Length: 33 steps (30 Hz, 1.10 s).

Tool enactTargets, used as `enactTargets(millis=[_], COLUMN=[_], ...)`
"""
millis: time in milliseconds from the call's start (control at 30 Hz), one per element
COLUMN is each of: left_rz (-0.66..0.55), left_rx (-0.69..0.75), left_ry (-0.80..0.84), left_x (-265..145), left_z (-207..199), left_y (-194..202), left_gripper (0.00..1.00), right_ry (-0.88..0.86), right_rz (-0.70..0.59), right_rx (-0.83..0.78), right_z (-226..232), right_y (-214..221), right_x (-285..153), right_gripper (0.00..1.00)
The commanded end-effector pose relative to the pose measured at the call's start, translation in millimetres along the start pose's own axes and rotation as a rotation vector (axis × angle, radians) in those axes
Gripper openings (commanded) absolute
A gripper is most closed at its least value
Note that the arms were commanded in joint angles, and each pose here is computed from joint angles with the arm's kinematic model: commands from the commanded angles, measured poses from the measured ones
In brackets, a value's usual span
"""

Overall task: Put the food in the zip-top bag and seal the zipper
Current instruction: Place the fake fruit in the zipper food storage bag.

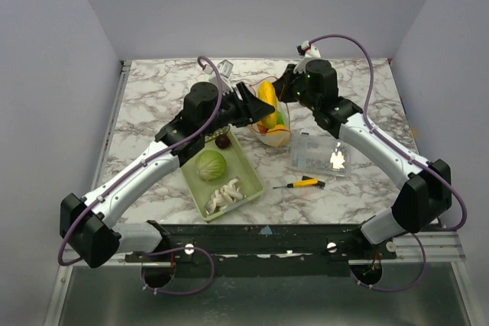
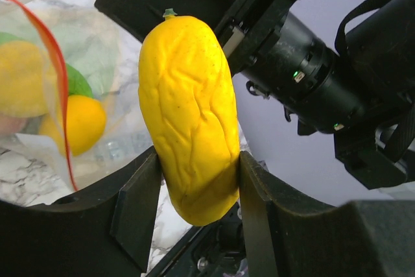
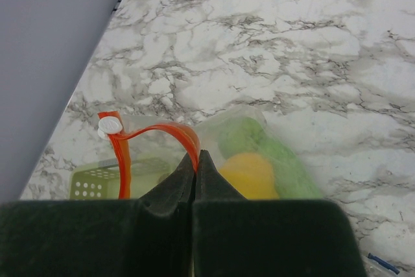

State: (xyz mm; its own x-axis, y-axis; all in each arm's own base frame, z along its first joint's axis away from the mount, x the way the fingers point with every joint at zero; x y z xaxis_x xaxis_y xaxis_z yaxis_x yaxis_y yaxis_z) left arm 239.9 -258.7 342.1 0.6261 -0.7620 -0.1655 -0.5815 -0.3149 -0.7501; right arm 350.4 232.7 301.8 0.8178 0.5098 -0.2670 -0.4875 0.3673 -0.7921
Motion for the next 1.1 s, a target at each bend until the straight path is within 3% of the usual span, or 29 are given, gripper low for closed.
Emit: enactTargets(millis=[0, 200, 467, 567, 800, 900, 1067], left_rz=[-0.021, 0.041, 0.106, 0.089, 0.136, 0.143, 0.146], left_rx=[-0.040, -0.098, -0.031, -0.020, 0.030, 0.049, 0.104], left_ry=[0.026, -0.233, -0.472, -0.523, -0.542, -0.508, -0.417], left_x=[16, 37, 53, 53, 52, 45, 26], left_z=[-11, 20, 36, 40, 38, 30, 13], left_y=[-18, -4, 4, 6, 2, -3, -13], left_gripper=[0.00, 0.00, 0.03, 0.19, 0.74, 0.81, 0.82], right_ry=[-0.068, -0.078, -0.052, -0.046, -0.044, -0.036, -0.014], right_rz=[-0.078, -0.115, -0.152, -0.153, -0.154, -0.154, -0.157], right_rx=[0.033, 0.073, 0.134, 0.131, 0.106, 0.094, 0.057], right_z=[16, 20, 17, 16, 15, 14, 11], right_y=[-16, -22, -24, -24, -24, -24, -25], right_x=[-11, -14, -16, -15, -16, -16, -16], right_gripper=[0.01, 0.01, 0.01, 0.01, 0.01, 0.01, 0.01])
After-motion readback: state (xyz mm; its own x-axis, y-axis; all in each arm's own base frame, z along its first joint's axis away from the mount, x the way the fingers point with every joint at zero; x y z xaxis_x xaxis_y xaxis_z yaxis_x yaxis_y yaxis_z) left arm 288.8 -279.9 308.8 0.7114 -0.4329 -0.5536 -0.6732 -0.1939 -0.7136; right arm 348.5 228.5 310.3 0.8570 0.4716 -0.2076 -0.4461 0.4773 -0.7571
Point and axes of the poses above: each gripper's point midway between its finger pads, its own x axis out along the fingers, its own z axis along the line the jaws close on, y = z × x, the point moved 7 cm from there along -x, back along the fingers, and after that the axes turned 11 degrees about x, right-handed, at the moved point
